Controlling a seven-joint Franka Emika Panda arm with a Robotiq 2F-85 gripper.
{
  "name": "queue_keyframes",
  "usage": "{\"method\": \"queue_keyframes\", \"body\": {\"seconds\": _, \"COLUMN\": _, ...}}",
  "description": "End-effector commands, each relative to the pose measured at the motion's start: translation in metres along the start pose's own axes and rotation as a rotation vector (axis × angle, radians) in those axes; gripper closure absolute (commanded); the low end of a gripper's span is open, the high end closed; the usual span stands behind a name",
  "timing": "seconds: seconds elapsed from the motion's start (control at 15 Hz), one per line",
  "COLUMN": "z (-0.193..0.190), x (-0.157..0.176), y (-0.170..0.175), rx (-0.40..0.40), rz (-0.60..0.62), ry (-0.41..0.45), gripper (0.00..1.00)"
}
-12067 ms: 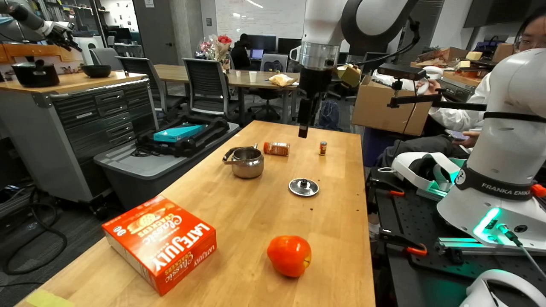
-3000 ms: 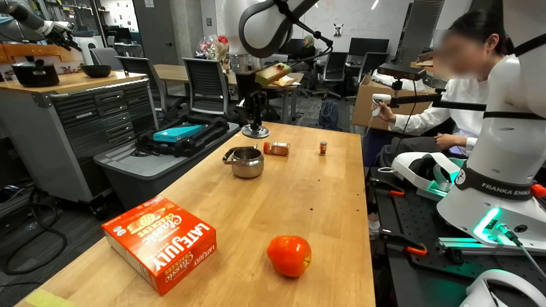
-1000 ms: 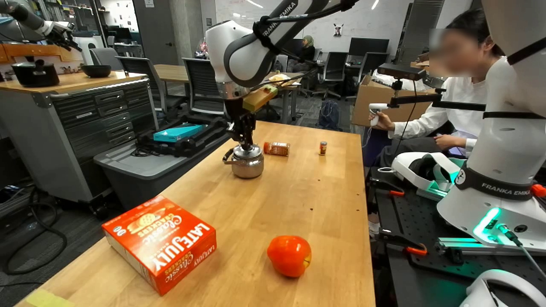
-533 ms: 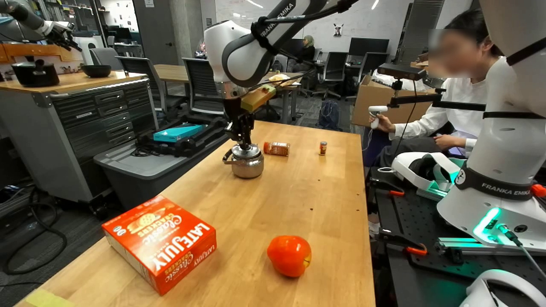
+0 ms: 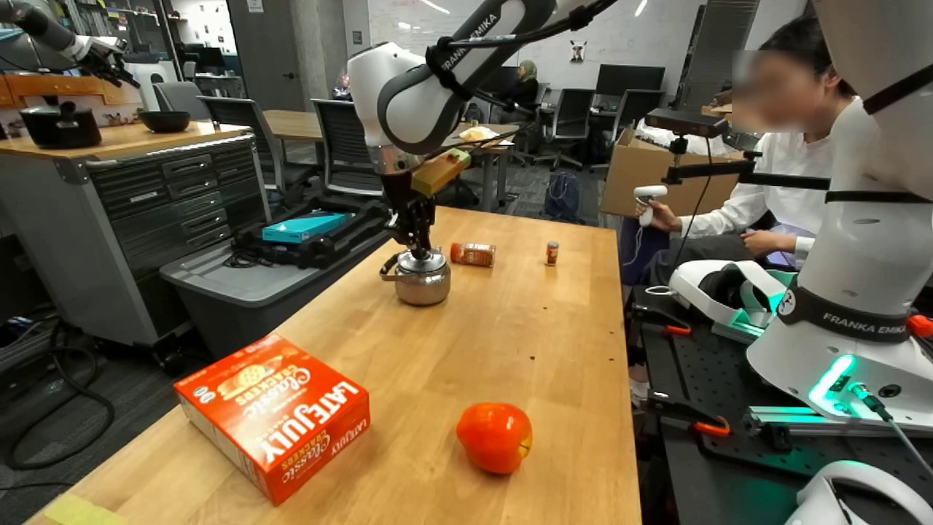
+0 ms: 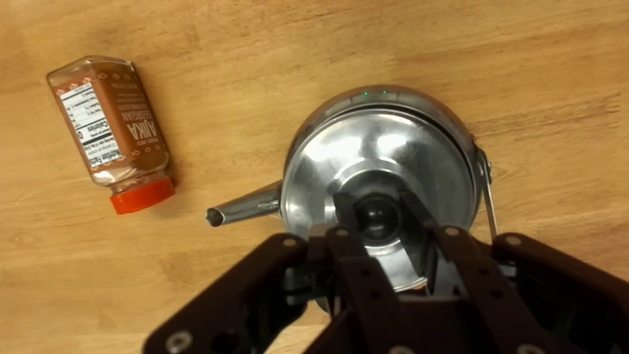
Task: Take the lid and put it on the teapot
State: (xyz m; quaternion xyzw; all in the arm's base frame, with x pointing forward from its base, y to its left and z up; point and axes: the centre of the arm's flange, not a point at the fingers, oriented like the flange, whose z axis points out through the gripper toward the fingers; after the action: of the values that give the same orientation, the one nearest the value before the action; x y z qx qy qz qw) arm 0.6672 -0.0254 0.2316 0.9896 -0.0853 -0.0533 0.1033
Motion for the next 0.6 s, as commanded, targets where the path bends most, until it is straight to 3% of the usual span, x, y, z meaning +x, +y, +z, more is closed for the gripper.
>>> {"method": "queue_keyframes", "body": {"seconds": 0.0, "z": 0.0071, "x": 0.0104, "y": -0.0052, "rx": -0.005, "rz": 0.006, "ry": -0.021, "gripper": 0.93}}
{"method": "queue_keyframes", "body": {"seconds": 0.53, "z": 0.0124, "x": 0.0031, "y": -0.0107, "rx": 0.022, "rz": -0.015, "ry": -0.046, "gripper": 0.93}}
